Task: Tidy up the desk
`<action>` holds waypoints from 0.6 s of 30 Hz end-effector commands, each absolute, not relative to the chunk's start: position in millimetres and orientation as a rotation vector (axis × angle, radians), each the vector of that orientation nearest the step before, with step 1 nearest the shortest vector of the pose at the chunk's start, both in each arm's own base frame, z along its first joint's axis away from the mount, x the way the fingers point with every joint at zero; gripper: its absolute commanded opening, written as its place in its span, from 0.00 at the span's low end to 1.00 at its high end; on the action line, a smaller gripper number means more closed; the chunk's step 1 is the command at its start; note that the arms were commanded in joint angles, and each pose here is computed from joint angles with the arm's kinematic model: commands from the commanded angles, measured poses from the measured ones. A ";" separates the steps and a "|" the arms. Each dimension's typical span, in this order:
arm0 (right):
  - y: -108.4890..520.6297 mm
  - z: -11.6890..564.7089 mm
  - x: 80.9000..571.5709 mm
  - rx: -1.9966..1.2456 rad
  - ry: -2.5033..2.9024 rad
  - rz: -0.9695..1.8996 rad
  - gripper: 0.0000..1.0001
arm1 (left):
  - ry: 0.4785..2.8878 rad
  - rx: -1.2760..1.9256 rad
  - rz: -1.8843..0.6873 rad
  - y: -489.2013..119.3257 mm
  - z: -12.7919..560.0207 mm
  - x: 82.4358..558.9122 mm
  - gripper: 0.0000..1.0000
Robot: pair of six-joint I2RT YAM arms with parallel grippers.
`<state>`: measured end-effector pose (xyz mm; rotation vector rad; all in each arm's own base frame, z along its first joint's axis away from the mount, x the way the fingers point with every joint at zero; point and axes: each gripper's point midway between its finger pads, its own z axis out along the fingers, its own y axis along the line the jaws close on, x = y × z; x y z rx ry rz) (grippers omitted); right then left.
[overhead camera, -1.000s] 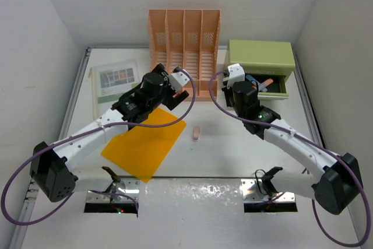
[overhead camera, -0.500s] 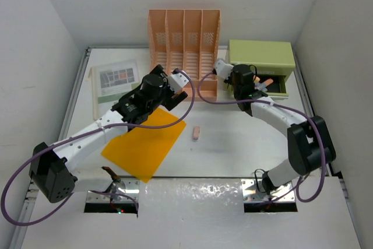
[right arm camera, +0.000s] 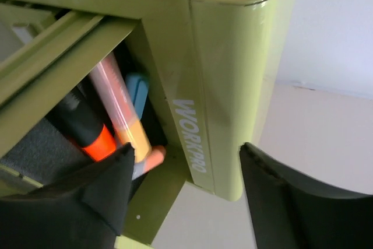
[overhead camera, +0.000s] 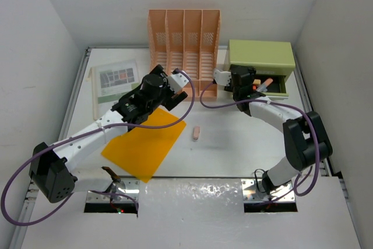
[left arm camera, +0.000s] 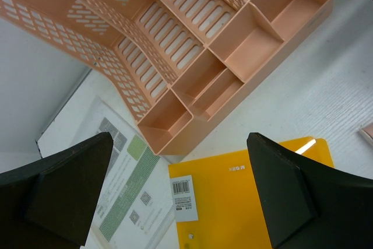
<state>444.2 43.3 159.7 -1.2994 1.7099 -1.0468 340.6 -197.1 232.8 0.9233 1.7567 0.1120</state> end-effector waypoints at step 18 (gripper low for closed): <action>67.8 218.8 397.2 -0.269 2.124 0.035 0.09 | 1.750 0.903 0.158 -187.6 234.1 344.8 1.00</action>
